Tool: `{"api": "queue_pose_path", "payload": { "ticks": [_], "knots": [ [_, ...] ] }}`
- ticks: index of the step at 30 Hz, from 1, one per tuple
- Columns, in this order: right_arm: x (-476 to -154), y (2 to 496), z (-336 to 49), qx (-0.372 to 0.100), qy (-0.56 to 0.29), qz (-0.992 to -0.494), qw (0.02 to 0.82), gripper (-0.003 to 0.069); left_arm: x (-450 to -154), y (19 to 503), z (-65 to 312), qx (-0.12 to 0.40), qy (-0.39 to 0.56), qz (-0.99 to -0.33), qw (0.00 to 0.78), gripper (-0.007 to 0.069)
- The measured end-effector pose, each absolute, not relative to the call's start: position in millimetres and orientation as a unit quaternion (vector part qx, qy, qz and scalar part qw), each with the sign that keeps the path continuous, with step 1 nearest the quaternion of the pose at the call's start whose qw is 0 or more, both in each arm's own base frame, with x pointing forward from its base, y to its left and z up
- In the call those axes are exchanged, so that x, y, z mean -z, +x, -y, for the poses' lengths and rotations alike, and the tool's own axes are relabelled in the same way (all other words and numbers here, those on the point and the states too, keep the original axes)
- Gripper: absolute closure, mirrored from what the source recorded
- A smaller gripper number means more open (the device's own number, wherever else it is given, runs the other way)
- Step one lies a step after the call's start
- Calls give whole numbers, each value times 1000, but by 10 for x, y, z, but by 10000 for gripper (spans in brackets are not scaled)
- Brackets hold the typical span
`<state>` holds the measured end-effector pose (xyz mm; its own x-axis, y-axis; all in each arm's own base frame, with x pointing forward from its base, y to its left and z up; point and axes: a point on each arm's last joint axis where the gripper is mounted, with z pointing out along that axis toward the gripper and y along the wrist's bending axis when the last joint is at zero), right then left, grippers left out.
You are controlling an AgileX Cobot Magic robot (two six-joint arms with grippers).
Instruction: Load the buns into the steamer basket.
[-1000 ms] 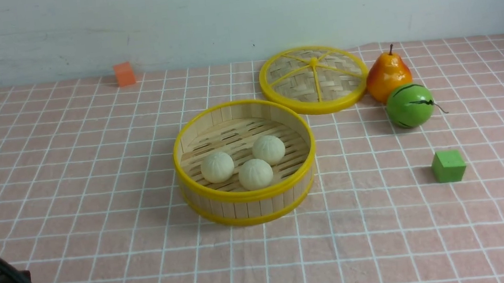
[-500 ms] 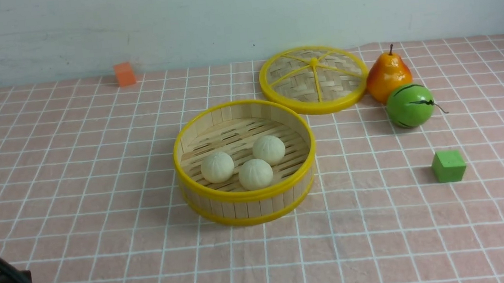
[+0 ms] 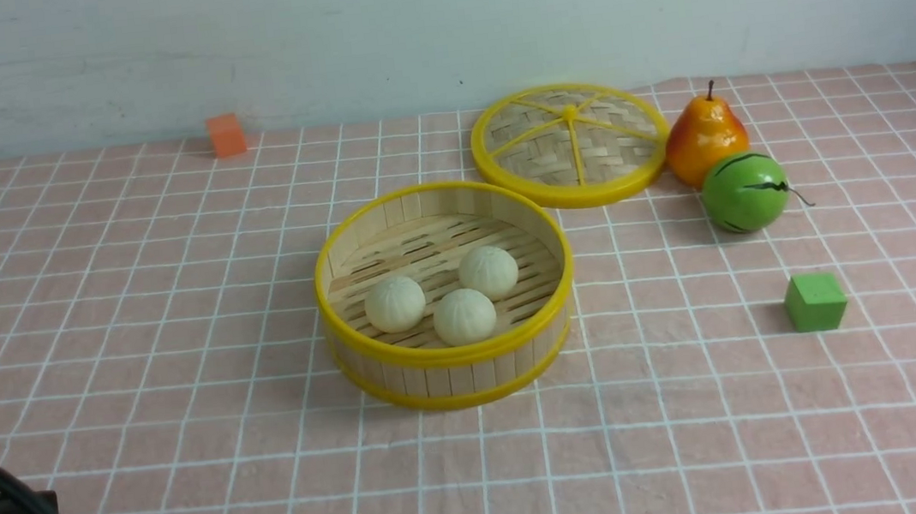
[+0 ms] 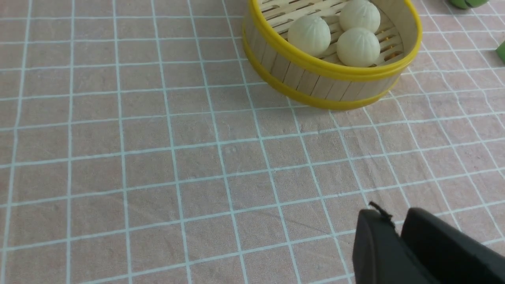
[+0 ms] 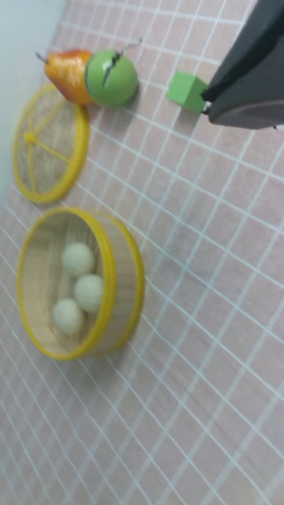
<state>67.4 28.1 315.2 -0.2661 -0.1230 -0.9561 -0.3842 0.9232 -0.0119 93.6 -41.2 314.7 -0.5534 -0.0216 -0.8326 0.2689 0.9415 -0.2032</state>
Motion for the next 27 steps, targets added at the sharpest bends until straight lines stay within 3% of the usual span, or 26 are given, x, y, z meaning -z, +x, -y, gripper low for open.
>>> {"api": "queue_pose_path", "payload": {
  "ticks": [8, 13, 27],
  "knots": [
    [-2359, 524, -45, -29, -26, -724, 689, 680, -3147, 936, 412, 155, 71, -867, 467, 524],
    [-1880, 554, 22, -24, 60, -754, 654, 680, -3146, 935, 411, 155, 71, -868, 467, 521],
    [-1739, 522, 34, -17, 72, -802, 593, 680, -3142, 933, 409, 154, 72, -869, 465, 516]
  ]
}}
